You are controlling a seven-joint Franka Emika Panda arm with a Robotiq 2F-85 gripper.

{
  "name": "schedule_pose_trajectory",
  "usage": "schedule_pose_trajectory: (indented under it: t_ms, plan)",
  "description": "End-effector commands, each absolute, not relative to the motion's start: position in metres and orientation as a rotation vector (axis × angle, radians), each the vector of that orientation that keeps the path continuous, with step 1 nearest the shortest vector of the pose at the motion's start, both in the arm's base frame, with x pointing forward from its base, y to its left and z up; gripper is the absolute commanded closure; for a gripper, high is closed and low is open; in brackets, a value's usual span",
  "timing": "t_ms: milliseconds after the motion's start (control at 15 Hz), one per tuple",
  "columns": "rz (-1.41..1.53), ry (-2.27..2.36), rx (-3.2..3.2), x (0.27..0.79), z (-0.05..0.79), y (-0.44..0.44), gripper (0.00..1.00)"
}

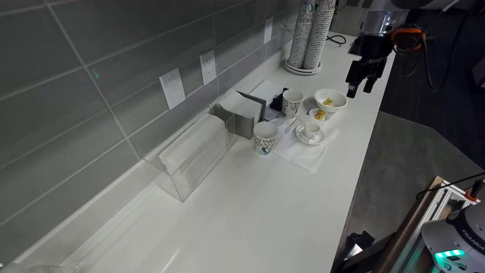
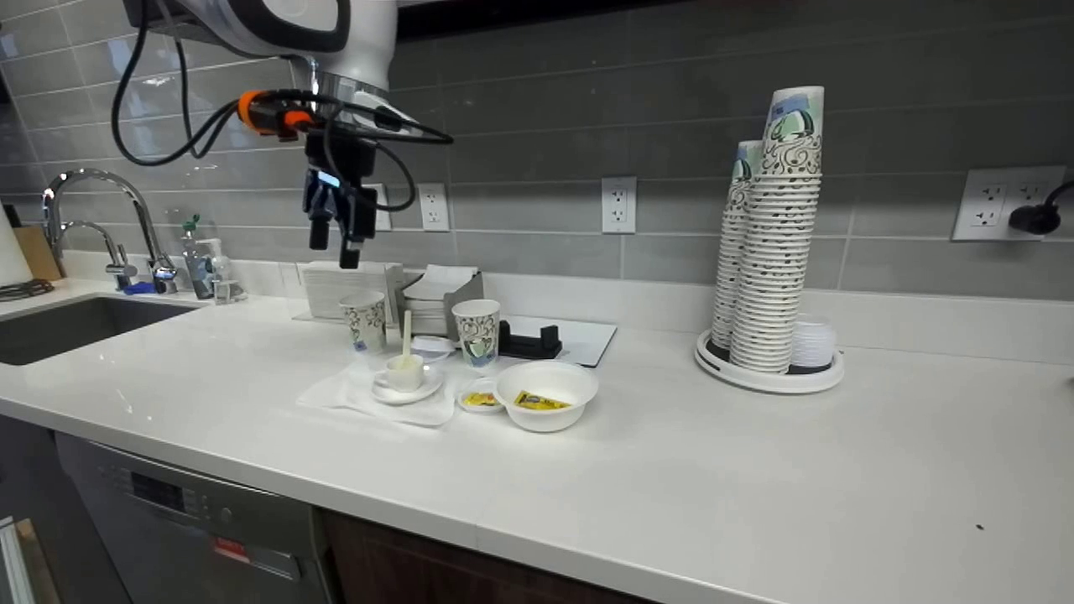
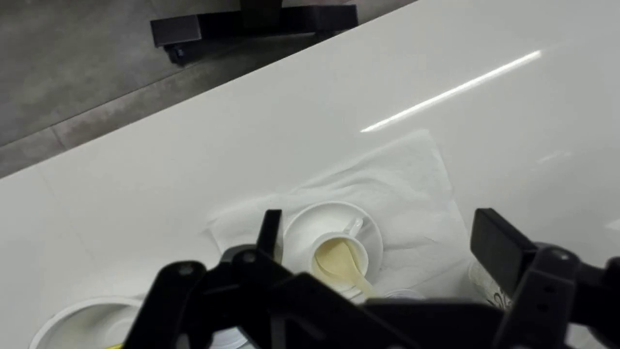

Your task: Pour the contents in the coffee cup into the bowl on the right.

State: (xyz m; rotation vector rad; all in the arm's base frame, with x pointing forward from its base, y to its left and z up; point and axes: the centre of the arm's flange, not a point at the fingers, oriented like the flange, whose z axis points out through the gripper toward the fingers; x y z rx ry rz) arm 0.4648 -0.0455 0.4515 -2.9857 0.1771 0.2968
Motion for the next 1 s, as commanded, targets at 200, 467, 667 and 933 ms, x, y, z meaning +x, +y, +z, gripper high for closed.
schedule_pose_trajectory:
  t_ms: [200, 467, 667, 933]
  plan:
    - [0.018, -0.256, -3.14, 0.511, 0.422, -0.018, 0.0]
    - [-0.238, -0.371, -3.096, 0.538, 0.403, -0.018, 0.0]
    - [-0.312, -0.442, -3.076, 0.551, 0.385, -0.015, 0.0]
    - [-0.333, -0.516, -3.086, 0.568, 0.361, -0.01, 0.0]
